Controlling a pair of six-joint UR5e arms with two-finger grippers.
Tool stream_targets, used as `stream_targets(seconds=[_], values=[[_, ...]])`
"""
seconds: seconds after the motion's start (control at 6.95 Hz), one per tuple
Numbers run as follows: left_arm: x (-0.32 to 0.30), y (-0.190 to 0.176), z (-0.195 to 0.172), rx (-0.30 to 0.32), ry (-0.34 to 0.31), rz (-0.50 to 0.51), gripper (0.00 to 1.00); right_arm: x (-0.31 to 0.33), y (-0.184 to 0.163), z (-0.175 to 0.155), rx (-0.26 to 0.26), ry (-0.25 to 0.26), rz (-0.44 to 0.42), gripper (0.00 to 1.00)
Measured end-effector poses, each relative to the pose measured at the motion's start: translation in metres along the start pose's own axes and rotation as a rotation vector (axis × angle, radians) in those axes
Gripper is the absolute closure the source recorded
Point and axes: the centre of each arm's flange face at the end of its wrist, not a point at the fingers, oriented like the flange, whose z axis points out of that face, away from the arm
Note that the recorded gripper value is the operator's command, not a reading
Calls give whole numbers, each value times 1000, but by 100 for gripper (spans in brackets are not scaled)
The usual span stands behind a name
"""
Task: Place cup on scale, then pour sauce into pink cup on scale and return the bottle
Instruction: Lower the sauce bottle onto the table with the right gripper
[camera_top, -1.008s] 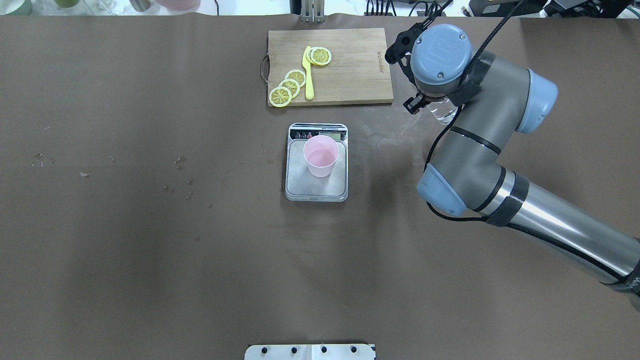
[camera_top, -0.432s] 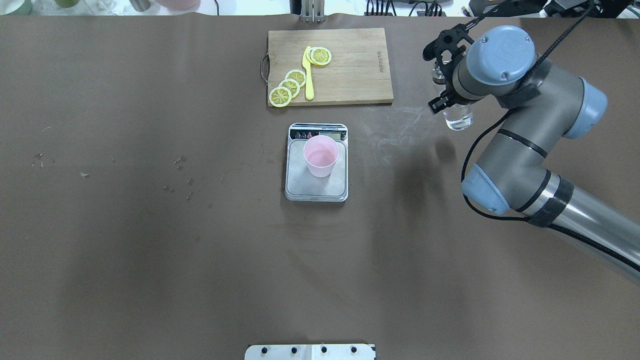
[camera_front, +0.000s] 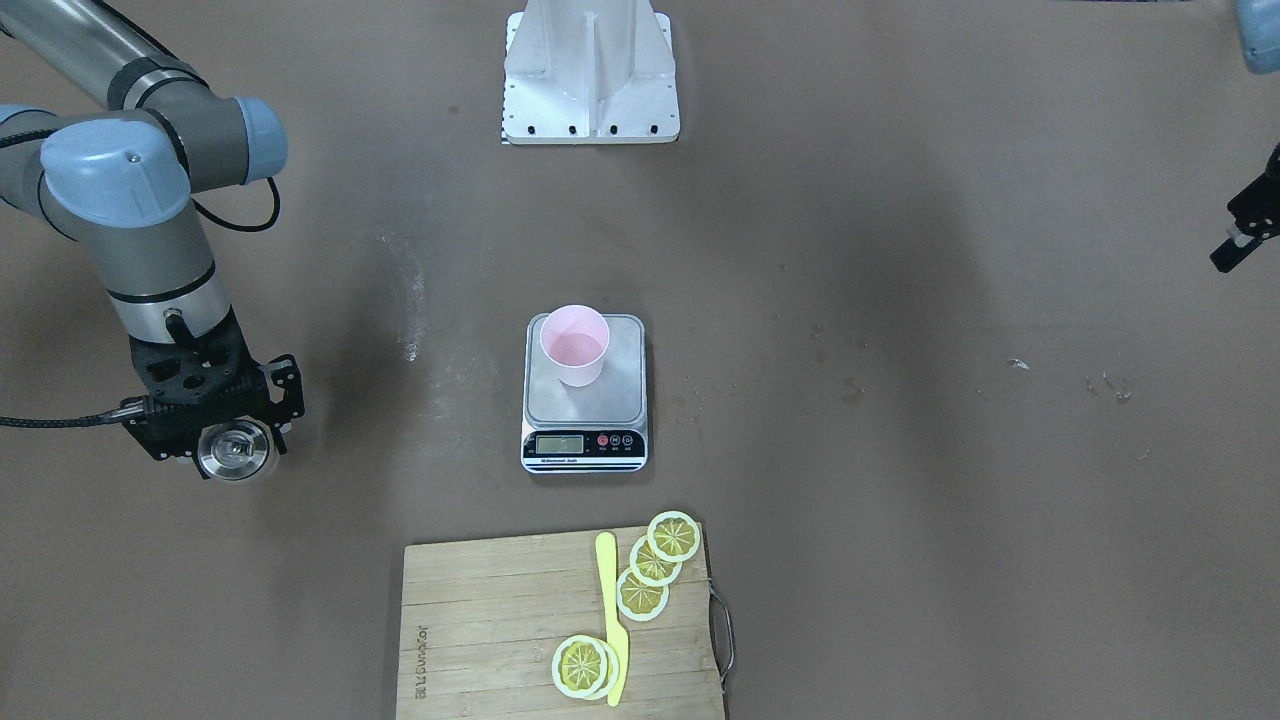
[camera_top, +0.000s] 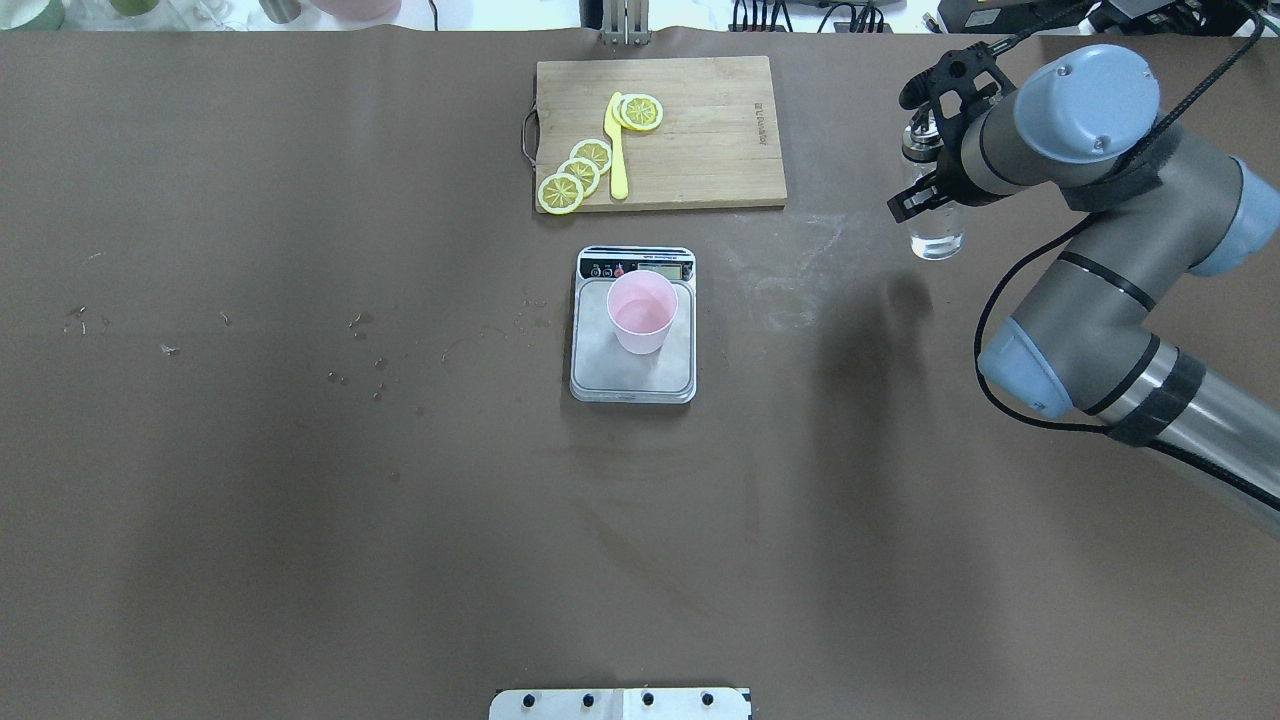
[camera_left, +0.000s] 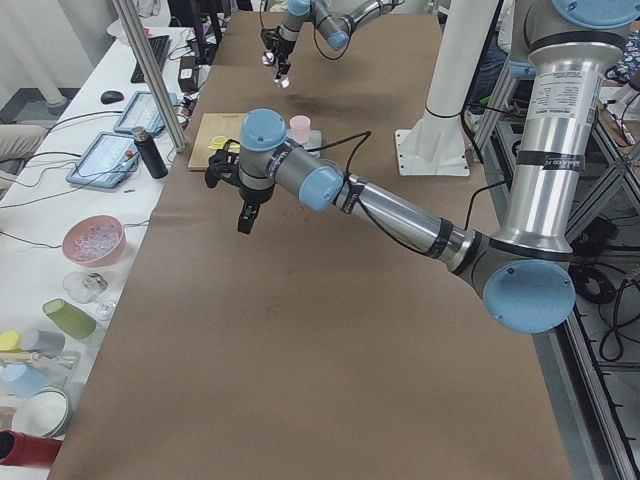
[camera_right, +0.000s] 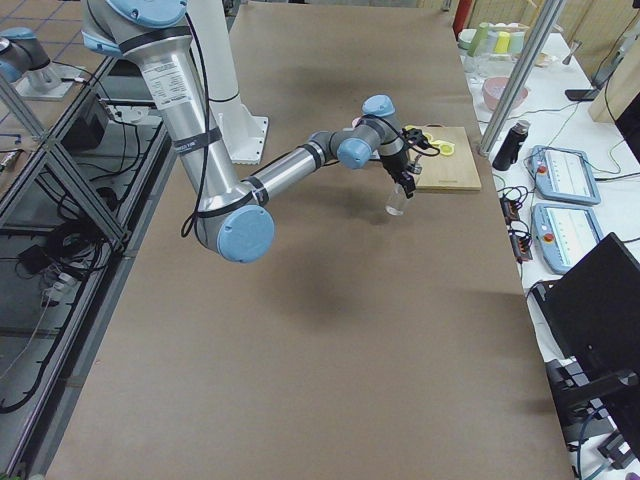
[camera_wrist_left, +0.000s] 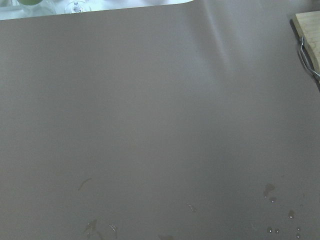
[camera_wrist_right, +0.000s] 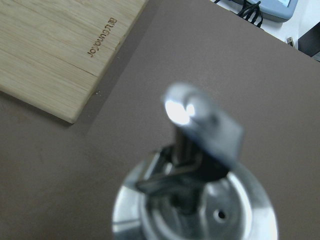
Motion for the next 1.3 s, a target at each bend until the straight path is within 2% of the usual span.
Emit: stream_targets(seconds=[0.43, 0.72, 1.3], values=[[-13, 1, -9, 15, -12, 9, 3, 27, 13, 4, 50, -41, 71, 100], [-17, 1, -11, 18, -15, 6, 3, 46, 34, 22, 100, -81, 116, 100], [-18, 2, -10, 17, -18, 4, 3, 60, 54, 34, 141, -112, 156, 100]])
